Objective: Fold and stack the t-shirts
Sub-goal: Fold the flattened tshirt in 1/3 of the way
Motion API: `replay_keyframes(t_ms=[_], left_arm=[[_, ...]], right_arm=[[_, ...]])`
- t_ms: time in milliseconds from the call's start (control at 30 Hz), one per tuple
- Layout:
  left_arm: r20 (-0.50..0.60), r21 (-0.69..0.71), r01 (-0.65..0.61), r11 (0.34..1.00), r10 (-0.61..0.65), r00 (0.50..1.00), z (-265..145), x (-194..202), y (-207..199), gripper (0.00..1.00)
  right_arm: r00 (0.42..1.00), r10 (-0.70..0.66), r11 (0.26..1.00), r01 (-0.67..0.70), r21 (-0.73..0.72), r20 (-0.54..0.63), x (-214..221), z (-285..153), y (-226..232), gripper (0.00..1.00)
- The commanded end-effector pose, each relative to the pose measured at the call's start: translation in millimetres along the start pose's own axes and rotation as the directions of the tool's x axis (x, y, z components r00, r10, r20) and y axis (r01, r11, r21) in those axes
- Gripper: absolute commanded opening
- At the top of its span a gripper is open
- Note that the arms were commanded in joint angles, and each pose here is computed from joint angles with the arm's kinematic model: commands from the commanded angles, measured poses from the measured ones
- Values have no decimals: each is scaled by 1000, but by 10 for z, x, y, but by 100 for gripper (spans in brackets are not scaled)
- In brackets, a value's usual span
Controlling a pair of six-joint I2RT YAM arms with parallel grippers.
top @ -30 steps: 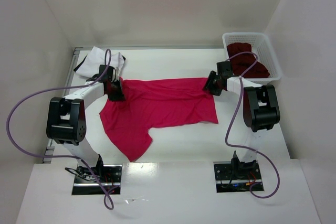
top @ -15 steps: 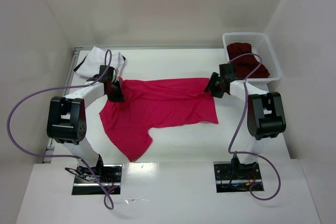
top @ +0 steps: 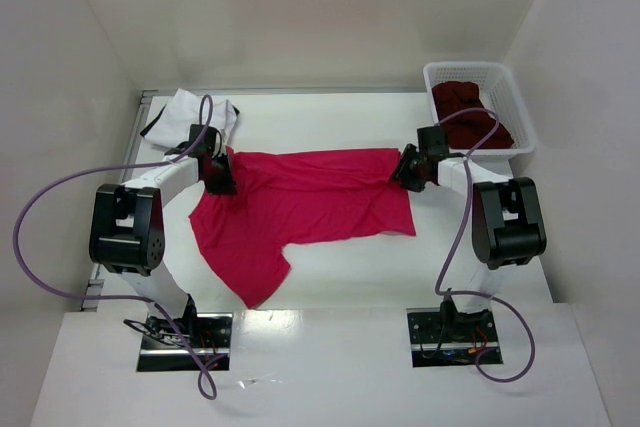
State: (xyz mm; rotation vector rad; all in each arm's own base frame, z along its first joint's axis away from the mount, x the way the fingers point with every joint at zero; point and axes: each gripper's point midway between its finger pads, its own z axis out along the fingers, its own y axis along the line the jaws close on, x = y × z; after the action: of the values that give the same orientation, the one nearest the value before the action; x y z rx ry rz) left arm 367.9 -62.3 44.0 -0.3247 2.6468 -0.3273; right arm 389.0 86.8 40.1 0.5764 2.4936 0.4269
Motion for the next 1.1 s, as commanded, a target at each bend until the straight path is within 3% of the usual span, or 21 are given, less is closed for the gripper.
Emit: replay_keyframes(t_ms=[0, 233, 367, 467, 667, 1067], left_arm=[[38, 11, -14, 1000, 13, 999, -96, -112, -52, 0], [53, -6, -24, 1000, 24, 998, -153, -175, -43, 0], [64, -12, -33, 999, 34, 997, -198, -215, -43, 0], [73, -9, -35, 999, 35, 997, -244, -249, -62, 0], [122, -6, -51, 999, 51, 991, -481, -460, -151, 0], [362, -75, -105, 992, 125, 924, -1259, -1359, -310, 0]], right_arm=[[1000, -8, 1000, 8, -8, -10, 76, 109, 35, 48], [1000, -1, 1000, 1, -11, 10, -21, 183, 79, 32], [1000, 0, 1000, 0, 9, 13, -55, 227, 59, 11], [999, -1, 1000, 0, 22, 35, -148, 207, 78, 0], [994, -15, 1000, 16, -7, 109, -441, -32, 273, 0], [973, -35, 998, 47, -47, 227, -1099, -363, 708, 0]])
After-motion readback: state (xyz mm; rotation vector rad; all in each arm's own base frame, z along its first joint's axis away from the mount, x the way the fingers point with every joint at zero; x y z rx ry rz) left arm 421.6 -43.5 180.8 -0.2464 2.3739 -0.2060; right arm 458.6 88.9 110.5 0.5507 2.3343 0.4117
